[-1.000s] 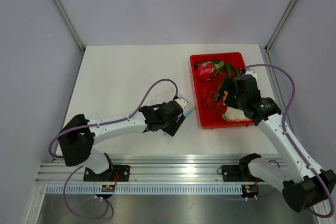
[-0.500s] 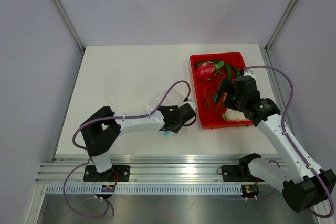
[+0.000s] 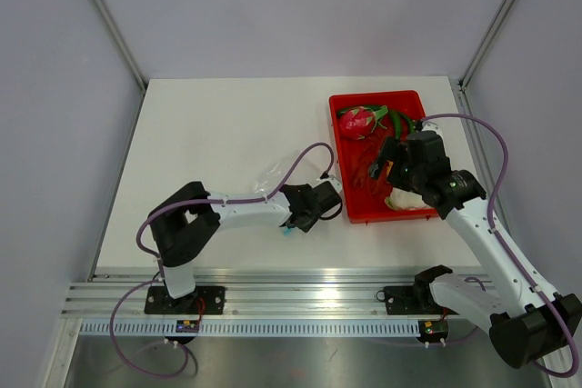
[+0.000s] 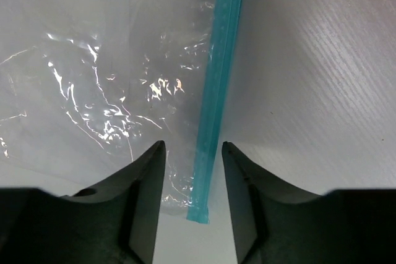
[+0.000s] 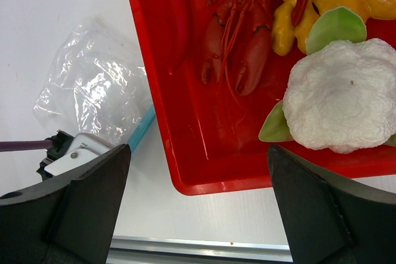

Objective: Place the food in the zip-top bag and seal the zipper
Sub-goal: Pick up the zipper food storage bag at the center of the board.

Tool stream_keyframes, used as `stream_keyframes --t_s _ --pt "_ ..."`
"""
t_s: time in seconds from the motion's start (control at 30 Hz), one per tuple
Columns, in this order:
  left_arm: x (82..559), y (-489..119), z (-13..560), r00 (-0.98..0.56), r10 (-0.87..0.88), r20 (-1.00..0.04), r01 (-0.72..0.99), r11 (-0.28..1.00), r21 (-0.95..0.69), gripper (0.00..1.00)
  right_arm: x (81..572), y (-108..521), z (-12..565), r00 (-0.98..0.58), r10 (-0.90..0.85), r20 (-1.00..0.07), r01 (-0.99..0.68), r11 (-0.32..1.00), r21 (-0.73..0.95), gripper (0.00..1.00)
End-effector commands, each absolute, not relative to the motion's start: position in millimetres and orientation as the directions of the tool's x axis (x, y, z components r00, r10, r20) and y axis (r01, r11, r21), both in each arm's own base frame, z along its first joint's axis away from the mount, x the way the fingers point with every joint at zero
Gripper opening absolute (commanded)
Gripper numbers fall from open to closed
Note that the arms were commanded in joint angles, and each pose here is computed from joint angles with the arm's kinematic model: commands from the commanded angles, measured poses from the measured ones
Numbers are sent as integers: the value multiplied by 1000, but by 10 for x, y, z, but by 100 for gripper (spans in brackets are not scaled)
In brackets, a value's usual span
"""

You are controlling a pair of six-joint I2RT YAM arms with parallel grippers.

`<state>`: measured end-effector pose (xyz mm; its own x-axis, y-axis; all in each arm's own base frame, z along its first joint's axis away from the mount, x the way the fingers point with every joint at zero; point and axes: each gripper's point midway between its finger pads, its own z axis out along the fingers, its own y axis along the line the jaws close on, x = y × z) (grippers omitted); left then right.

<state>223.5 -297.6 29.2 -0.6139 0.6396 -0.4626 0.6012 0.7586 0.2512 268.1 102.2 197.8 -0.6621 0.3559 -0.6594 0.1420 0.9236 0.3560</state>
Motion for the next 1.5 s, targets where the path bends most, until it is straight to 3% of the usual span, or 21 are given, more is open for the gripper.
stream_keyframes --t_s 0.0,0.1,0.37,0.4,0.43,0.53,0.93,1.2,1.47 --pt "2390 -3134 437 -587 610 -532 579 775 251 42 2693 1032 2100 -644 366 -672 129 918 375 99" --pt "2429 -3106 386 -587 618 -523 572 774 273 31 2680 1028 2091 -645 366 -671 129 917 377 100" --pt "2499 -3052 285 -599 615 -513 574 776 261 28 2690 1051 2094 -643 370 -670 122 914 387 100" --pt "2520 -3036 273 -602 613 -511 571 778 260 24 2693 1060 2085 -645 370 -669 120 913 389 100" --pt "2529 -3026 276 -606 610 -510 567 782 261 12 2691 1075 2073 -651 366 -665 115 914 390 99" --pt "2602 -2938 342 -637 575 -513 515 813 273 0 2705 1122 2092 -653 366 -663 95 908 407 99" --pt "2771 -2705 1031 -696 347 -629 407 912 53 0 2791 1425 2118 -679 393 -620 30 859 512 99" --pt "2785 -2619 1610 -748 173 -641 367 912 -183 0 2761 2120 2097 -722 372 -583 -67 801 595 99" --pt "2795 -2598 1703 -772 123 -624 332 915 -230 0 2879 2586 1952 -768 326 -551 -101 789 607 99"
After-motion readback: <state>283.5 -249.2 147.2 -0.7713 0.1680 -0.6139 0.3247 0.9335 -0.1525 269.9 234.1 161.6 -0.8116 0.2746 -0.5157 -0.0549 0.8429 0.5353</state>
